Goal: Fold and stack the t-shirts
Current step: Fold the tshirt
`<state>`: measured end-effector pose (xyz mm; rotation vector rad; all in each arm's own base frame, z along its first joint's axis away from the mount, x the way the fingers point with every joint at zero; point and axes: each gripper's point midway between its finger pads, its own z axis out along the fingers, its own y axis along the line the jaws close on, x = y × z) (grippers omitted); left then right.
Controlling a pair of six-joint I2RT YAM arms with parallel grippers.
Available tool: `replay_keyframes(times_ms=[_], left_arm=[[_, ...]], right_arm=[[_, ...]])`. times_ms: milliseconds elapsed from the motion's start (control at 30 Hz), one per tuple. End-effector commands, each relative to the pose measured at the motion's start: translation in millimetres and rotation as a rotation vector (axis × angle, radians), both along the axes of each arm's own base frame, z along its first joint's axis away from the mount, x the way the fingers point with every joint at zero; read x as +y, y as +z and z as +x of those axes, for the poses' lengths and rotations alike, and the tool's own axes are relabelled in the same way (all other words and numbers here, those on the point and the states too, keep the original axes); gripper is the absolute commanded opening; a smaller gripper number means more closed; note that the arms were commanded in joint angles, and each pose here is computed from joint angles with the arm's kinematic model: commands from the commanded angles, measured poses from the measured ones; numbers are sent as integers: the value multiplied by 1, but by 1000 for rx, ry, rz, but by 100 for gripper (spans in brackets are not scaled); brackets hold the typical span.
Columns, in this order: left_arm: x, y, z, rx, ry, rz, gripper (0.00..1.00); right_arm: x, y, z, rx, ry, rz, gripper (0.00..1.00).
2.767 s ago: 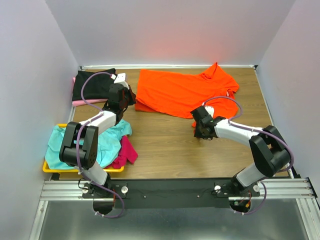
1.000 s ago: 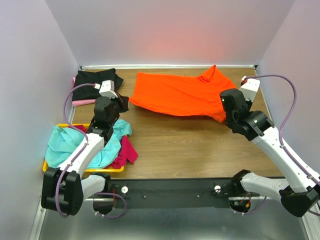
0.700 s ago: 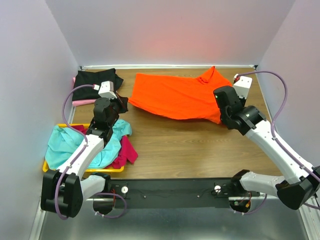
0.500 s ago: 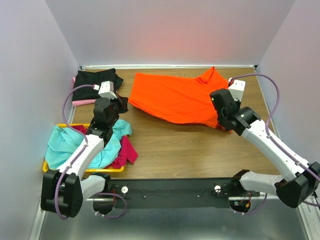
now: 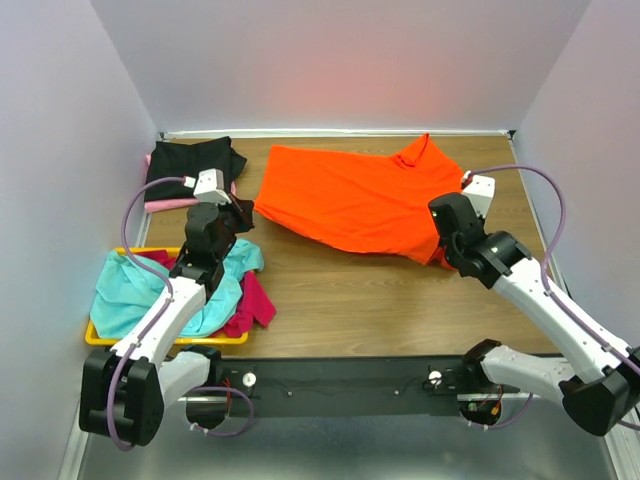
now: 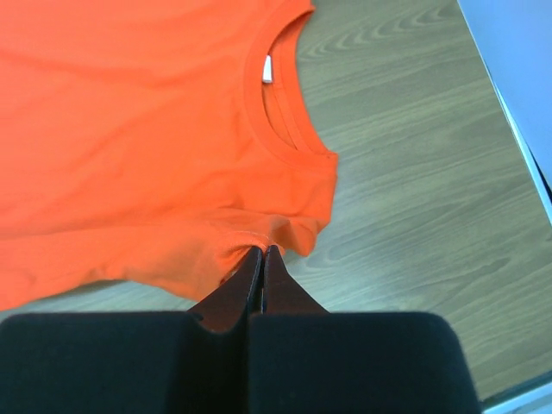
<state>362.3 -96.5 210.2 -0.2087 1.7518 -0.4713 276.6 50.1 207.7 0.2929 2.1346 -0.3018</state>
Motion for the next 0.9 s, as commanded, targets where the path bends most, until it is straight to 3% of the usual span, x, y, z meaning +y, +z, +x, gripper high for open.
replay_keyframes(times_ms=[0,500,867], left_arm=[[5,-2,-9,6,31,-15,0],[22,20,-52,-57,93,-71,0],[14,-11,-22,21,85,-45,0]], right_arm=[[4,6,-5,-28,19,66,1],[-7,43,-22,-109,33,107,1],[-5,48,17,-150,-58,14,1]])
